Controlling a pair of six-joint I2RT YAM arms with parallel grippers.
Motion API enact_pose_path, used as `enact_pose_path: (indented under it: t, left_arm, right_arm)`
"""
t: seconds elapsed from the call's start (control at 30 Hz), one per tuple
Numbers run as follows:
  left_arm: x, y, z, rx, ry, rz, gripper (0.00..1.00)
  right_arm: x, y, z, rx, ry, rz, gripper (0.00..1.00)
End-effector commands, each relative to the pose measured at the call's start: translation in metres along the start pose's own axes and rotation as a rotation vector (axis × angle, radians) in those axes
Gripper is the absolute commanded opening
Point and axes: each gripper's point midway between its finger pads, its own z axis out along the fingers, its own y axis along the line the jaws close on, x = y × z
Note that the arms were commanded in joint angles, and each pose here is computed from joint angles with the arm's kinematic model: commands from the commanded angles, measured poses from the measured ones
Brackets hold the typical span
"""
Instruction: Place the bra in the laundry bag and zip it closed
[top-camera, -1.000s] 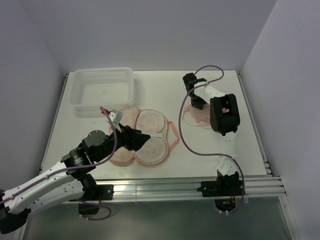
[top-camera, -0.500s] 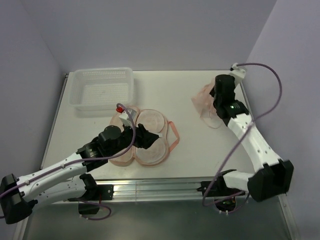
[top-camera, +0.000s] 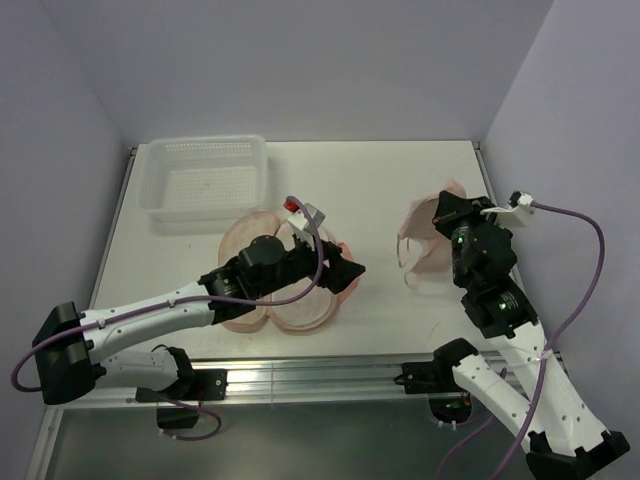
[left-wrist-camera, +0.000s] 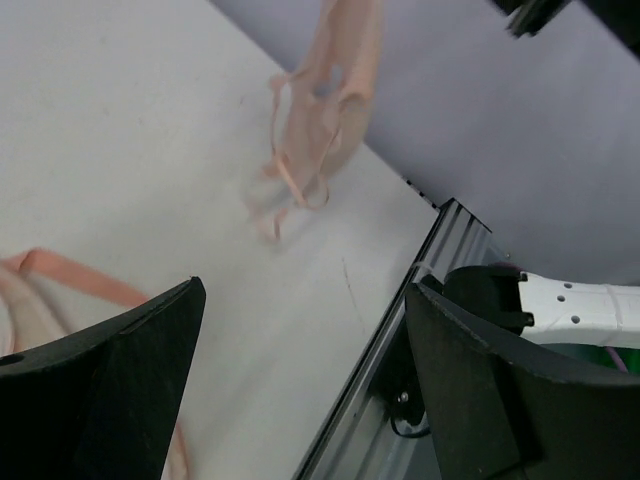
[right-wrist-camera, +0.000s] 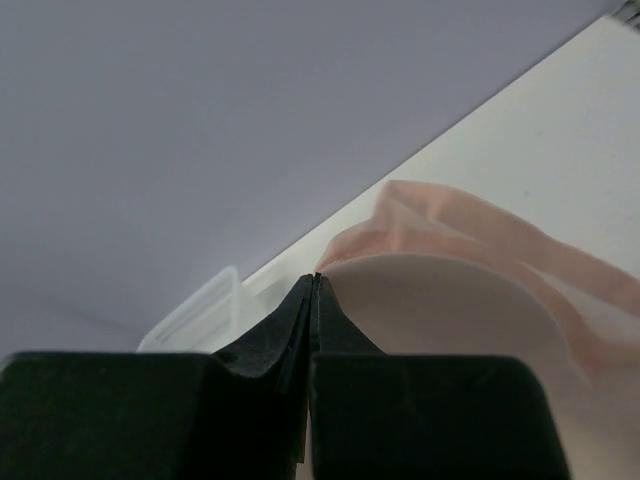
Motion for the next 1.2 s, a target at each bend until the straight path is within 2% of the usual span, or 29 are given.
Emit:
enact_pose_path:
  t: [0.0,0.23,0.4,0.5,0.6,0.67,0.73,0.8,0.83,0.9,0.97,1.0,1.03,1.1,1.13,1.17]
  left_arm:
    - [-0.036,-0.042,0.014,0.125,-0.106,0.105,0.89]
    - [-0.048,-0.038,0.042,0.064,-0.149,0.177,0.96]
    - [-0.064,-0.019,0.061,-0.065,-0.183,0.241,0.98]
    - [-0.067,-0.012,0.068,-0.107,-0.179,0.282,0.95]
    - [-0.068,-0.010,0.075,-0.097,-0.178,0.302,0.86]
    - [-0.069,-0.007,0.080,-0.099,-0.170,0.312,0.68]
    - [-0.068,-0.004,0.080,-0.111,-0.161,0.314,0.60]
    - [-0.068,-0.011,0.076,-0.079,-0.152,0.299,0.63]
    - [-0.067,-0.014,0.072,-0.065,-0.147,0.290,0.70]
    - [-0.065,-0.018,0.069,-0.041,-0.140,0.260,0.73]
    - [-0.064,-0.021,0.064,-0.024,-0.139,0.246,0.61]
    - [-0.064,-0.019,0.063,-0.040,-0.139,0.243,0.49]
    - [-0.067,-0.014,0.062,-0.067,-0.146,0.242,0.24]
    - [-0.074,-0.009,0.054,-0.108,-0.153,0.252,0.05]
    - [-0.081,-0.011,0.046,-0.110,-0.167,0.253,0.00]
    - [-0.082,-0.011,0.040,-0.109,-0.160,0.258,0.00]
  right_arm:
    - [0.016,0.026,-0.004,-0.085,0.065,0.086,0.00]
    - [0.040,0.052,-0.015,-0.194,0.157,0.148,0.00]
    - [0.048,0.064,-0.024,-0.251,0.198,0.164,0.00]
    - [0.049,0.068,-0.028,-0.268,0.212,0.162,0.00]
    - [0.052,0.074,-0.033,-0.302,0.237,0.174,0.00]
    - [0.057,0.077,-0.036,-0.321,0.262,0.174,0.00]
    - [0.055,0.080,-0.038,-0.331,0.262,0.176,0.00]
    - [0.052,0.080,-0.038,-0.333,0.254,0.176,0.00]
    - [0.051,0.080,-0.038,-0.334,0.253,0.175,0.00]
    - [0.052,0.082,-0.039,-0.343,0.261,0.175,0.00]
    - [0.055,0.085,-0.041,-0.357,0.274,0.183,0.00]
    - [0.058,0.087,-0.043,-0.373,0.290,0.184,0.00]
    - [0.059,0.089,-0.045,-0.383,0.295,0.186,0.00]
    - [0.063,0.092,-0.051,-0.420,0.324,0.156,0.00]
    - [0.068,0.090,-0.053,-0.426,0.345,0.120,0.00]
    - [0.063,0.095,-0.057,-0.468,0.339,0.042,0.03]
